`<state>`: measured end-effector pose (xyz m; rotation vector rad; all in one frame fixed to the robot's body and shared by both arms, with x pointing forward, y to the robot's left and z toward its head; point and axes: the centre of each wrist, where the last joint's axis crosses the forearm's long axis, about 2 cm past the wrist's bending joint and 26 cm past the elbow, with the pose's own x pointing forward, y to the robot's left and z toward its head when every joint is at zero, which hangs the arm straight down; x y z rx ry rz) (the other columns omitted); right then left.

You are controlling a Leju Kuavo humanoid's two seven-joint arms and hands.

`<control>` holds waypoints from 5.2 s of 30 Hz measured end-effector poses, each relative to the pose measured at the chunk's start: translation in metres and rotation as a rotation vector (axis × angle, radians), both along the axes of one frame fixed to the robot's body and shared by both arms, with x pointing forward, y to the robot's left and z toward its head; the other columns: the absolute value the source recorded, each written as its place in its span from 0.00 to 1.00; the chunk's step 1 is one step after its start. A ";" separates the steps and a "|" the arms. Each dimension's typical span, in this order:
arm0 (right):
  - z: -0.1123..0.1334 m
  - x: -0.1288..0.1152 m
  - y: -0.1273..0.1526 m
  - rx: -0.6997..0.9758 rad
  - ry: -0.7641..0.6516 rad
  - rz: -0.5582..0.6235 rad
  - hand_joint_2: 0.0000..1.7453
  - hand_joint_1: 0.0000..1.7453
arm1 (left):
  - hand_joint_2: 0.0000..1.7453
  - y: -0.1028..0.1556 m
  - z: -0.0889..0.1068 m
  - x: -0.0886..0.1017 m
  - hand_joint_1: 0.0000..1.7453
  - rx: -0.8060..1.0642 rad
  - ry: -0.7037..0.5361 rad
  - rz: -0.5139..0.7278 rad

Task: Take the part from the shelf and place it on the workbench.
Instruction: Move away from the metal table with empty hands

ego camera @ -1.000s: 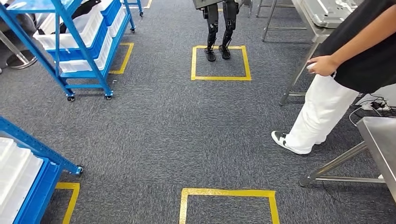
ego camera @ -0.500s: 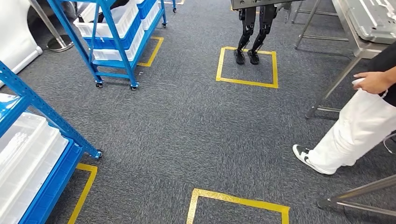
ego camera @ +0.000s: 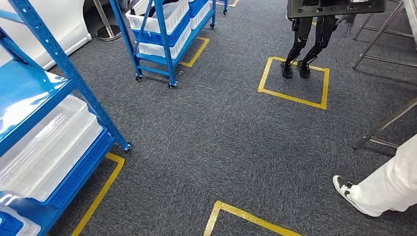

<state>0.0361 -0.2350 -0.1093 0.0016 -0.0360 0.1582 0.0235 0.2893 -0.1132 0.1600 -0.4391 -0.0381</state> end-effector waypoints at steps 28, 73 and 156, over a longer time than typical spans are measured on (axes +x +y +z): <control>0.000 -0.003 0.007 0.025 0.000 0.029 0.00 0.00 | 0.00 -0.008 0.002 0.014 0.00 0.002 0.025 0.084; 0.000 -0.002 0.000 0.013 -0.014 -0.024 0.00 0.00 | 0.00 -0.007 0.002 0.014 0.00 0.017 0.015 0.081; 0.000 -0.004 0.000 0.001 0.011 -0.043 0.00 0.00 | 0.00 0.004 0.001 0.013 0.00 0.041 0.144 0.145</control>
